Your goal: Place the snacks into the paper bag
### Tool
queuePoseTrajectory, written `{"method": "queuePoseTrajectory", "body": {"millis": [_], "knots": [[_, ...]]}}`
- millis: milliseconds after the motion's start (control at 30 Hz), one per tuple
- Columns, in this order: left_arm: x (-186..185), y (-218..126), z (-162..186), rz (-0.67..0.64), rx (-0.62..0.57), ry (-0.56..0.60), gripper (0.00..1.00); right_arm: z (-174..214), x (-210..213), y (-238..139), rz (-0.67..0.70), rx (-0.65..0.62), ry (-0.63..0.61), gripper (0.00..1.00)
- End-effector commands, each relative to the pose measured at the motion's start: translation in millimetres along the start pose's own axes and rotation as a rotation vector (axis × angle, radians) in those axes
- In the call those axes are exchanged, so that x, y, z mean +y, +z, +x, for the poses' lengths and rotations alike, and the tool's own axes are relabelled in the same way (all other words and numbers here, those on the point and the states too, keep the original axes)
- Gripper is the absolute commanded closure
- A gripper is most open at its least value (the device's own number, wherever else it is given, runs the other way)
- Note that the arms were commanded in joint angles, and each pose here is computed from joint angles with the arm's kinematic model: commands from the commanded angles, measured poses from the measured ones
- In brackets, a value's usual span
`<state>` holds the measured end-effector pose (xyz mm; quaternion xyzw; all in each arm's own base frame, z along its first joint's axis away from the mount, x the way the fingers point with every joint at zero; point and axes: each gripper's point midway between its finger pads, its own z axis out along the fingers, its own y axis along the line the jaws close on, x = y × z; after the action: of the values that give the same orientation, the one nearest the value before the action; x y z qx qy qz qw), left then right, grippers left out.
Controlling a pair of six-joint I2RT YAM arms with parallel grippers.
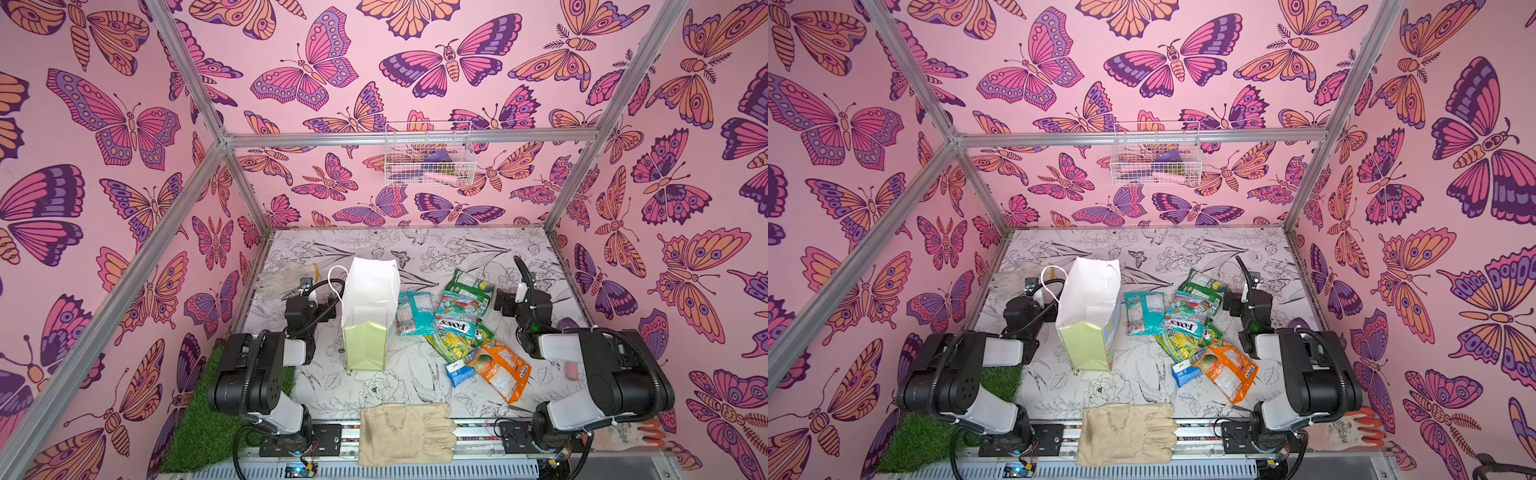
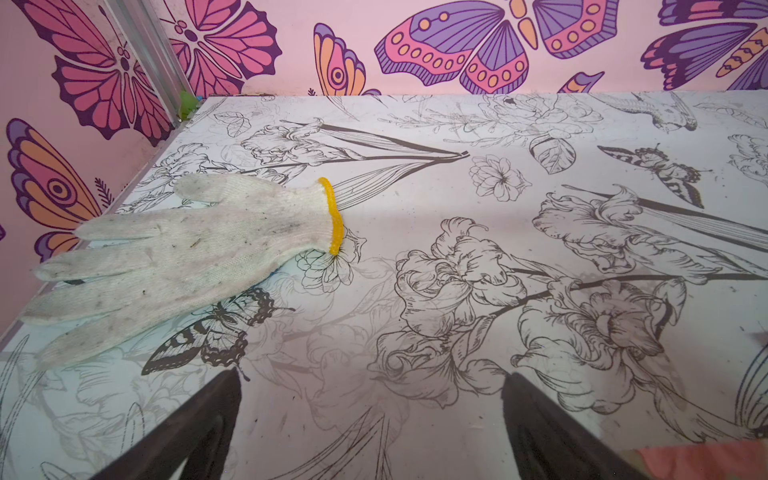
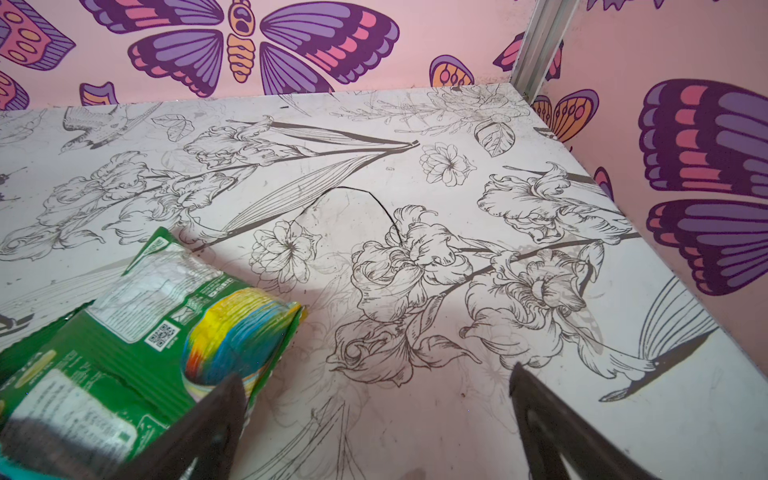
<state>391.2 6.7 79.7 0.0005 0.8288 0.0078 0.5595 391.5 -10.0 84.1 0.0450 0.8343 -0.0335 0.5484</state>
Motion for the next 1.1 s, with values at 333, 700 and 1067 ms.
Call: {"method": "queuePoseTrajectory", "body": {"millis": [333,700,1067], "knots": [[23,-17,-34,-0.239,-0.016,0.005,0.01,-39,14,-19,-0.088,-0.019,-0.030,0.01],[36,-74,-108,-0.327,0.012,-0.106,0.01,-75,-11,-71,0.051,0.082,0.485,0.01],[10,-146,-136,-0.155,0.122,-0.239,0.01,-55,25,-89,-0.127,0.351,0.548,0.01]]}}
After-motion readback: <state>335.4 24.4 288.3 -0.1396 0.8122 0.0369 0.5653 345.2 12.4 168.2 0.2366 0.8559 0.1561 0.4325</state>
